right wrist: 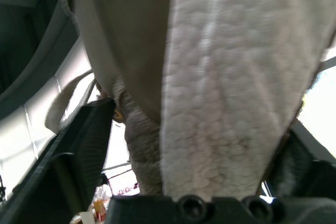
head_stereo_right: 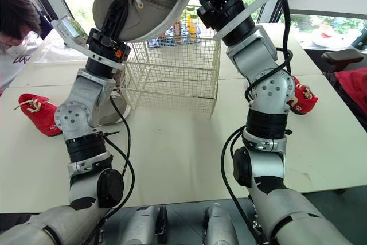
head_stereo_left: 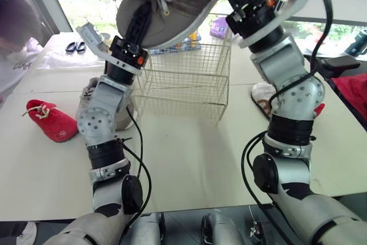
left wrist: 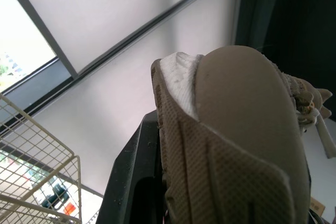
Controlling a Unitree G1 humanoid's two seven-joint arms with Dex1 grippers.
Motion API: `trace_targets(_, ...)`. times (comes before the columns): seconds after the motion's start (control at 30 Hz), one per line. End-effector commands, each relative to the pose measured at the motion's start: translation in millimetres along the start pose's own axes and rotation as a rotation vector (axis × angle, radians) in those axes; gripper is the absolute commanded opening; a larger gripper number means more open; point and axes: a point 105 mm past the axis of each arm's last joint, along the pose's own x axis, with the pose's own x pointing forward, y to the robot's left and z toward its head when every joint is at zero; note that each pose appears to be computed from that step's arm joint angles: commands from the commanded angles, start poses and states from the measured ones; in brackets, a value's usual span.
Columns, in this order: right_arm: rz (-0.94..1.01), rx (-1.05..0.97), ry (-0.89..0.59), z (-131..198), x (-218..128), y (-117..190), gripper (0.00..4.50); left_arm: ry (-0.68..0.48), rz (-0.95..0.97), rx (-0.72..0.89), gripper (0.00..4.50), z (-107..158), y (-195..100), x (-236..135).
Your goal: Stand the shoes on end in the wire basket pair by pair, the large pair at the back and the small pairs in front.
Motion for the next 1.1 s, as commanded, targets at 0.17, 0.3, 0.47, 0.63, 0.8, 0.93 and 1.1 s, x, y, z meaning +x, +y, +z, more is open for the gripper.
trace_targets(0.17, 0.08, -0.059, -0.02, 14, 6, 19, 1.67, 0.026, -0.018, 0.038, 1.5, -3, -5, 2)
trace_targets(0.3, 0.06, -0.184, -0.041, 24, 8, 15, 1.66, 0.09, 0.018, 0.123, 3.17, -7, -3, -1)
trace_targets(0.47, 0.119, -0.539, -0.014, 62, 16, 9, 1.66, 0.221, 0.127, 0.406, 3.7, 3, -6, -14)
trace_targets(0.63, 0.176, -0.762, 0.121, 83, 26, -12, 1.66, 0.361, 0.136, 0.612, 3.7, 5, -28, -31)
trace_targets(0.8, 0.216, -0.868, 0.274, 73, 30, -34, 1.66, 0.458, 0.138, 0.698, 3.7, 7, -45, -48)
trace_targets(0.93, 0.224, -0.889, 0.386, 59, 27, -51, 1.66, 0.562, 0.151, 0.716, 3.7, -1, -46, -70)
trace_targets(1.1, 0.228, -0.879, 0.477, 45, 20, -64, 1.66, 0.758, 0.208, 0.816, 3.7, -2, -37, -103)
